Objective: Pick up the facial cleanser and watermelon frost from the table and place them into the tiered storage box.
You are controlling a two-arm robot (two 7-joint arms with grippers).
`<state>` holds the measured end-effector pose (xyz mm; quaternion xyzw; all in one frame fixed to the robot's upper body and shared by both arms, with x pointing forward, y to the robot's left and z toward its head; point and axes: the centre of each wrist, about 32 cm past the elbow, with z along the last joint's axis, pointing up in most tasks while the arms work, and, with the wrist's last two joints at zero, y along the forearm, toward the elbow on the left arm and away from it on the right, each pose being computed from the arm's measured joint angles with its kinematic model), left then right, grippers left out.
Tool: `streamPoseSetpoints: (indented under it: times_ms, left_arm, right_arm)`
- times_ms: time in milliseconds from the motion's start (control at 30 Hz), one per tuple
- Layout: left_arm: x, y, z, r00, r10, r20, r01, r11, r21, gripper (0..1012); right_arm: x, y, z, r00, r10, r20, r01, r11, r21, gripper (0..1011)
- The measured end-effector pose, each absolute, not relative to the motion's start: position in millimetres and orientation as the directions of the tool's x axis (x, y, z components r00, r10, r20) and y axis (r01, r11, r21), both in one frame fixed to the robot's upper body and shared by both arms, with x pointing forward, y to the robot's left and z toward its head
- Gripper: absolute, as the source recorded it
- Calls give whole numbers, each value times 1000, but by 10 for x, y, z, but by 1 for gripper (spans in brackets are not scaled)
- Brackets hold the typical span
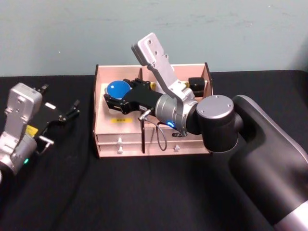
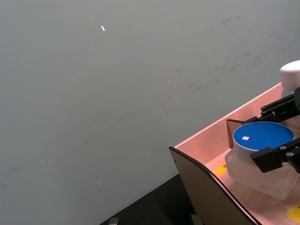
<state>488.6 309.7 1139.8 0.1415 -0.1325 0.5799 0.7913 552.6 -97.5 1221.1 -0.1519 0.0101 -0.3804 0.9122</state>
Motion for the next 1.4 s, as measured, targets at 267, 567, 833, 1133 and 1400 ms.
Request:
streamPoseSetpoints:
  times_ms: [267,567,833,1133,1400]
  left_arm:
    - [4886,3097,11398,292,880,374,-955,287,70,1001]
    - [4886,3097,11398,292,880,374,-955,287,70,1001]
    - [4886,3097,11398,292,880,374,-955,287,70,1001]
    - [4886,3097,11398,292,880,374,-955,287,70,1001]
    - [4886,3096,11398,292,880,374,-955,287,70,1001]
  right_arm:
    - [5541,-960,12185,704,-703,105,695,651,-304,735]
    - [5546,-959,12176,699,-707,107,699,644,-310,735]
    - [5544,-960,12184,701,-705,107,698,647,-307,864]
    - [5524,-987,12179,700,-707,100,700,654,-287,1003]
    - [5344,-1095,12257,711,-690,138,700,678,-224,1003]
